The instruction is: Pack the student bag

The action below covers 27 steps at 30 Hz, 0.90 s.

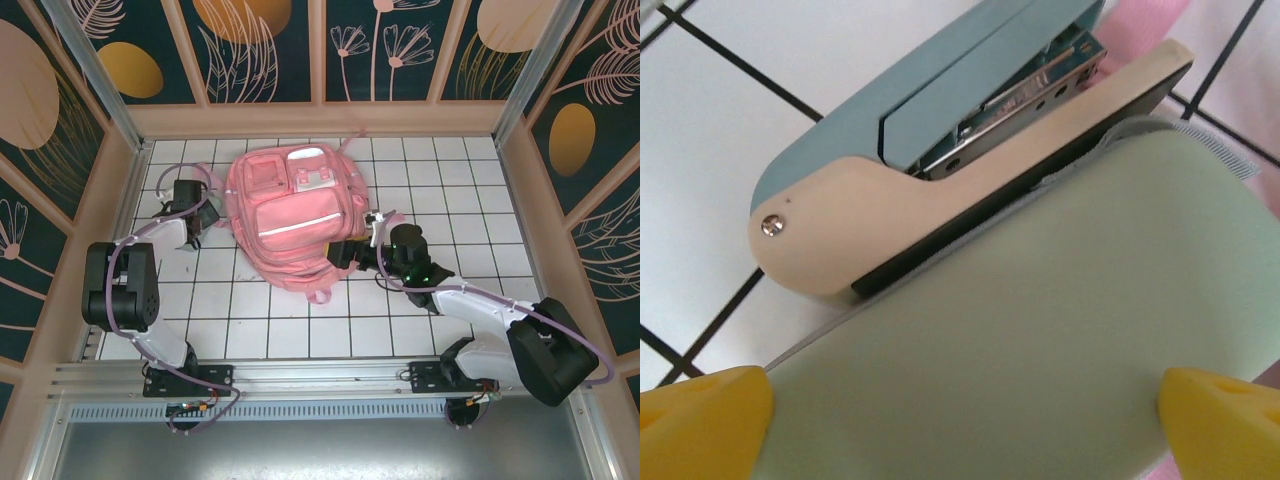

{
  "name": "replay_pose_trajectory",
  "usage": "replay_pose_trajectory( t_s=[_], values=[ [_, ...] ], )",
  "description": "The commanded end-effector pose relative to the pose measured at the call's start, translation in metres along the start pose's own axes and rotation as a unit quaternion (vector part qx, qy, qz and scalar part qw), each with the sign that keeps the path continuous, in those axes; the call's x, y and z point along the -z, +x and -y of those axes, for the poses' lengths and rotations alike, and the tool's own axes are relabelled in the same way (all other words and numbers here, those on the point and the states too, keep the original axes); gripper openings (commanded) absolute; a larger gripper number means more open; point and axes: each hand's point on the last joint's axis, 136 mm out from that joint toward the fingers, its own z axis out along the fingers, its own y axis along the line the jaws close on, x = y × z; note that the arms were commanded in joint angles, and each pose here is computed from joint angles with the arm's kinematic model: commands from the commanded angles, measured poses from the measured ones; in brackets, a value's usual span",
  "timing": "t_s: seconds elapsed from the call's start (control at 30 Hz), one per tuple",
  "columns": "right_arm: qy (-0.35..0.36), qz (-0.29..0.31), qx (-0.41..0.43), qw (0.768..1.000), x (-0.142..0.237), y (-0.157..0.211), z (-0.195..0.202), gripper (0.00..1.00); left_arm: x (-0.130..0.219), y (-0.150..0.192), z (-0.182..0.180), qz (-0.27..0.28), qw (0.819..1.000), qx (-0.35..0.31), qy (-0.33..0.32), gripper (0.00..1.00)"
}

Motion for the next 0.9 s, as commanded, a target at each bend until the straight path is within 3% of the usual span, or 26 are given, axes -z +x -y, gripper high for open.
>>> replay_pose_trajectory(
  t_s=[0.0,0.23,0.47,0.63,0.87],
  values=[
    [-0.021,0.007,0.01,1.0,0.002,-0.003,-0.007,0.99,-0.014,0.006,-0.012,-0.004,1.0,0.01,-0.007,0.99],
    [-0.018,0.006,0.007,1.0,0.001,-0.002,-0.005,0.99,-0.004,0.022,0.027,-0.039,0.991,0.02,0.128,0.98],
    [-0.024,0.002,-0.001,1.0,0.0,-0.001,-0.005,0.99,0.019,0.038,0.043,-0.07,0.976,0.028,0.202,0.97],
    [-0.024,0.001,-0.004,1.0,-0.001,0.0,-0.004,0.99,0.022,0.047,0.045,-0.079,0.978,0.004,0.193,0.95],
    [-0.027,-0.003,-0.007,1.0,-0.001,0.001,-0.004,0.99,0.007,0.046,0.029,-0.069,0.991,-0.041,0.103,0.97]
  ],
)
